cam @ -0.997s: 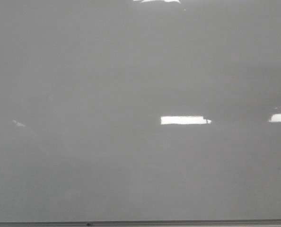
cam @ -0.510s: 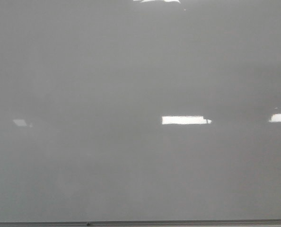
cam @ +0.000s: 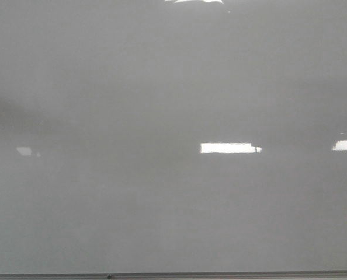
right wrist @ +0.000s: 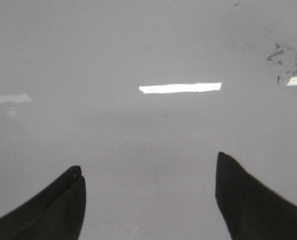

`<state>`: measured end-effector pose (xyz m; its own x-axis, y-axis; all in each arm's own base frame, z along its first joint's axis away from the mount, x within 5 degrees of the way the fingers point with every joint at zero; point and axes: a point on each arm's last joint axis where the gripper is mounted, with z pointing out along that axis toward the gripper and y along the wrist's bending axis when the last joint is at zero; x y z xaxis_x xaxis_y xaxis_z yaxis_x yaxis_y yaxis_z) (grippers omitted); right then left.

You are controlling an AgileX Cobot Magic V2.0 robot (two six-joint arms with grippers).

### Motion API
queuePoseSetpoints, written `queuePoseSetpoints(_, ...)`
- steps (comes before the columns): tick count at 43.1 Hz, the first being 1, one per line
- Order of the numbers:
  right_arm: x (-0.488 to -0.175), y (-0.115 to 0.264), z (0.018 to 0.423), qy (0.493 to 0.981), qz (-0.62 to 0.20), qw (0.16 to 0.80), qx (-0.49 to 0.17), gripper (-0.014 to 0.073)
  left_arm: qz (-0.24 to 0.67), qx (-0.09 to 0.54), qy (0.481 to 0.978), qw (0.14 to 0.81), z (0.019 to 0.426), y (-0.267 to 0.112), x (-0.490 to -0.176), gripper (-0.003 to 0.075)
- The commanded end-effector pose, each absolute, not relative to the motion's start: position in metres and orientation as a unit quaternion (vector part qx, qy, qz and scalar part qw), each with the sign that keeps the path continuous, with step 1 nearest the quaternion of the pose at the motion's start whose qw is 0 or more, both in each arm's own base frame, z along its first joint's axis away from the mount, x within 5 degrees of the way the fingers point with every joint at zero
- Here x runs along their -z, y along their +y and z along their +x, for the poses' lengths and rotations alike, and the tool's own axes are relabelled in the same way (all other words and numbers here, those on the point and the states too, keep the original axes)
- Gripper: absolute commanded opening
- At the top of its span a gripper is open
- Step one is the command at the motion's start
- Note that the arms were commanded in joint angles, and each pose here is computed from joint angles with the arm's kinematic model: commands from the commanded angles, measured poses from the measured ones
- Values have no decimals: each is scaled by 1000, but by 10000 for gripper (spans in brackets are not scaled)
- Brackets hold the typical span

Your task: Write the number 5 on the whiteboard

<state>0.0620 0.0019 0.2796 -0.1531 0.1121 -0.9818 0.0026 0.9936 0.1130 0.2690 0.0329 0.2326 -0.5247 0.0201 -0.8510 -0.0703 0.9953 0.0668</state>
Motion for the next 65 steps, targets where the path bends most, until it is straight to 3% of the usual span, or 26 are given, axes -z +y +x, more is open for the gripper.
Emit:
queuePoseSetpoints(1,-296,1,64,725,37,687,-35,561,-14,-43,834,550,282,34,-253,552)
queuePoseSetpoints(9,-296,1,64,725,37,687,-35,561,-13,-41,838,544,288,34,-244,438)
queuePoseSetpoints(24,-296,1,64,725,37,687,-35,561,-5,-36,837,546,301,34,-226,131)
queuePoseSetpoints(30,-296,1,64,725,37,686,-35,561,0,-35,837,545,304,34,-221,60)
queuePoseSetpoints(39,-296,1,64,725,37,686,-35,561,-5,-40,854,518,296,35,-224,39)
queuePoseSetpoints(49,-296,1,64,726,37,686,-35,561,-36,-37,913,405,267,26,-250,39)
queuePoseSetpoints(59,-296,1,64,727,37,685,-35,561,144,-43,933,326,254,-28,-291,39)
queuePoseSetpoints(65,-296,1,64,727,37,685,-35,561,252,-26,915,313,244,-69,-303,39)
